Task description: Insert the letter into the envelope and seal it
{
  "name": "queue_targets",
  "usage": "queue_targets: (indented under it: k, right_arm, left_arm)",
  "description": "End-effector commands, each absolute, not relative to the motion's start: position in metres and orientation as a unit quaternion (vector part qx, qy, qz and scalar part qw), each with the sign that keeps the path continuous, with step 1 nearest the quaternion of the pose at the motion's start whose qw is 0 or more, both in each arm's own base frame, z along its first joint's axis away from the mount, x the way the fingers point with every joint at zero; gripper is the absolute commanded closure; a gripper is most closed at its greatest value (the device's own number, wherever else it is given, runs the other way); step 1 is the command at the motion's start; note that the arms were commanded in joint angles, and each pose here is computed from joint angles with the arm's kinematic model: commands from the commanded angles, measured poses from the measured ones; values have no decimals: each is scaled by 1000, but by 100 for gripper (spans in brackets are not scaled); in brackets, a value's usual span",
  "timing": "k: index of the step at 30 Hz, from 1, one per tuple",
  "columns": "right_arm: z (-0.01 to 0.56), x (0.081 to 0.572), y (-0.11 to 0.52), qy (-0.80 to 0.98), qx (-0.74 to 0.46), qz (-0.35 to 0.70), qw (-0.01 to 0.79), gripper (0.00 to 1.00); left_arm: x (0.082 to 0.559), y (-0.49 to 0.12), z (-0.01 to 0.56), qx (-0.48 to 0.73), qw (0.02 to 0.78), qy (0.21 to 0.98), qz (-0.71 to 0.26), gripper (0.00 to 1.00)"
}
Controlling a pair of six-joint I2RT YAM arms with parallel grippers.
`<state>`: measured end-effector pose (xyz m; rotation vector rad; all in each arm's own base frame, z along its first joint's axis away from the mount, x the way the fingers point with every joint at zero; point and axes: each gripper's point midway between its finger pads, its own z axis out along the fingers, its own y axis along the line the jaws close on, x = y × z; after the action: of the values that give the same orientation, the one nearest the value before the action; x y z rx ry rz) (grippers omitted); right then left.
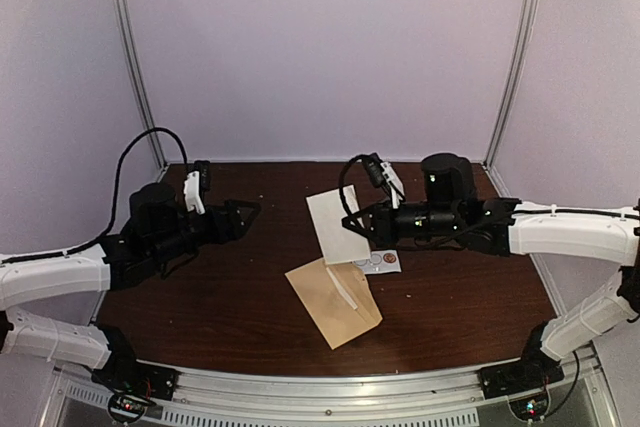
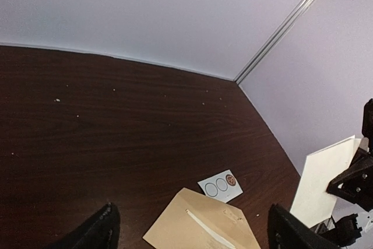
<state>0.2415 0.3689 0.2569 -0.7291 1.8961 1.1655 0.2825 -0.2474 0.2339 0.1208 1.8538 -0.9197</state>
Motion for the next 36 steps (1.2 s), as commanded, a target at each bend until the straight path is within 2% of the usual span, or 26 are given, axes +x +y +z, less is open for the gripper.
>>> queue_targets:
  k: [1,8,17,22,28,36]
  right_arm:
    - [214,245,342,810,-264,386,354,100]
    - [179,249,330,857,-235,355,289,100]
    - [144,257,326,886,-223,330,238,100]
    - [128,263,319,901,-210,313,214,100]
    - [113,264,314,910,-210,301,191,100]
    - [95,262,309,920,-205,292,164,100]
  left_arm:
    - [282,-240,183,16,451,821,-349,18]
    - [265,-269,132,-10,364,857,-364,21]
    - [246,-308,103,1,278,872,-402,40]
    - [232,-317,88,-1,237,880,-411,42]
    - [216,-331,67,7,188,886,-423,54]
    - [206,-347,56,21,158,887,-433,55]
